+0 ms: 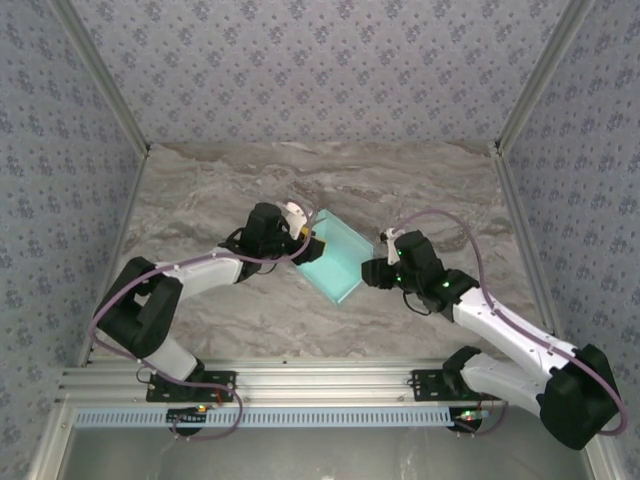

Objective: Fold the paper box

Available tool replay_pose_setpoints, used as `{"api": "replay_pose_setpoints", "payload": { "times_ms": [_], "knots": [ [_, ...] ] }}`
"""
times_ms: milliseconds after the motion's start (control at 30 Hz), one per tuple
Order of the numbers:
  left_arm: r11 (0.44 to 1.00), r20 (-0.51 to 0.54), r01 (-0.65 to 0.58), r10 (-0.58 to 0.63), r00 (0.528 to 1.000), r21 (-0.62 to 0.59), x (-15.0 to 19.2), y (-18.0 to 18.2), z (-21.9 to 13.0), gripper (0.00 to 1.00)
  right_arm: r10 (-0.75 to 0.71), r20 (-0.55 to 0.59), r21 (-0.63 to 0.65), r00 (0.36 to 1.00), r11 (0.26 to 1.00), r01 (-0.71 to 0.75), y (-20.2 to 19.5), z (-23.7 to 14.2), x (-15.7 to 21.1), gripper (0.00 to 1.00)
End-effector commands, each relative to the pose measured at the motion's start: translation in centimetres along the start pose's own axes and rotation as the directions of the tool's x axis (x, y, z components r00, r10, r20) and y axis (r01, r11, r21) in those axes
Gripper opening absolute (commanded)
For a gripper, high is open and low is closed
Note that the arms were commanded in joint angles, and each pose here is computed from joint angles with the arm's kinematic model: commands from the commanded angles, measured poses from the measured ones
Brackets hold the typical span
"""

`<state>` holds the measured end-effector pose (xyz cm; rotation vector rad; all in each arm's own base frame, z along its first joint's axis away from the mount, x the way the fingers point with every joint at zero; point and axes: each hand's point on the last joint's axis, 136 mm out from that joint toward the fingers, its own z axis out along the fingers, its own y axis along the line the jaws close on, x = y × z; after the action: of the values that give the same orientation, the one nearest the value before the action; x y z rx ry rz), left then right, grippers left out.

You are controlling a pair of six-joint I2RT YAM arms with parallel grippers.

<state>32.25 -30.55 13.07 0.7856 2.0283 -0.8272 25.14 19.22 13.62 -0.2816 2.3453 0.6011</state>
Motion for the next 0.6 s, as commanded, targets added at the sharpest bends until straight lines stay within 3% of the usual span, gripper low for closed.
{"api": "replay_pose_setpoints", "payload": {
  "times_ms": [0,300,467,567],
  "knots": [
    [0.999,0.026,-0.037,0.037,0.999,0.002,-1.1,-0.1,0.6,0.41,-0.004,0.059,0.005,0.998,1.000,0.004,0.1,0.4,-1.2,0.39],
    [0.996,0.029,0.005,-0.003,1.000,-0.089,-1.2,1.3,0.1,0.19,-0.044,0.076,0.033,0.996,0.999,0.041,-0.5,2.0,-1.9,0.28],
    [0.985,0.077,0.085,-0.074,0.994,-0.150,-1.0,1.9,-1.5,0.17,-0.103,0.108,-0.037,0.989,0.994,0.107,1.4,3.9,-4.0,0.27],
    [0.976,0.112,0.158,-0.142,0.984,-0.149,-0.3,1.8,-2.3,0.20,-0.139,0.124,-0.053,0.983,0.988,0.146,2.2,5.1,-5.4,0.27]
  ]
}}
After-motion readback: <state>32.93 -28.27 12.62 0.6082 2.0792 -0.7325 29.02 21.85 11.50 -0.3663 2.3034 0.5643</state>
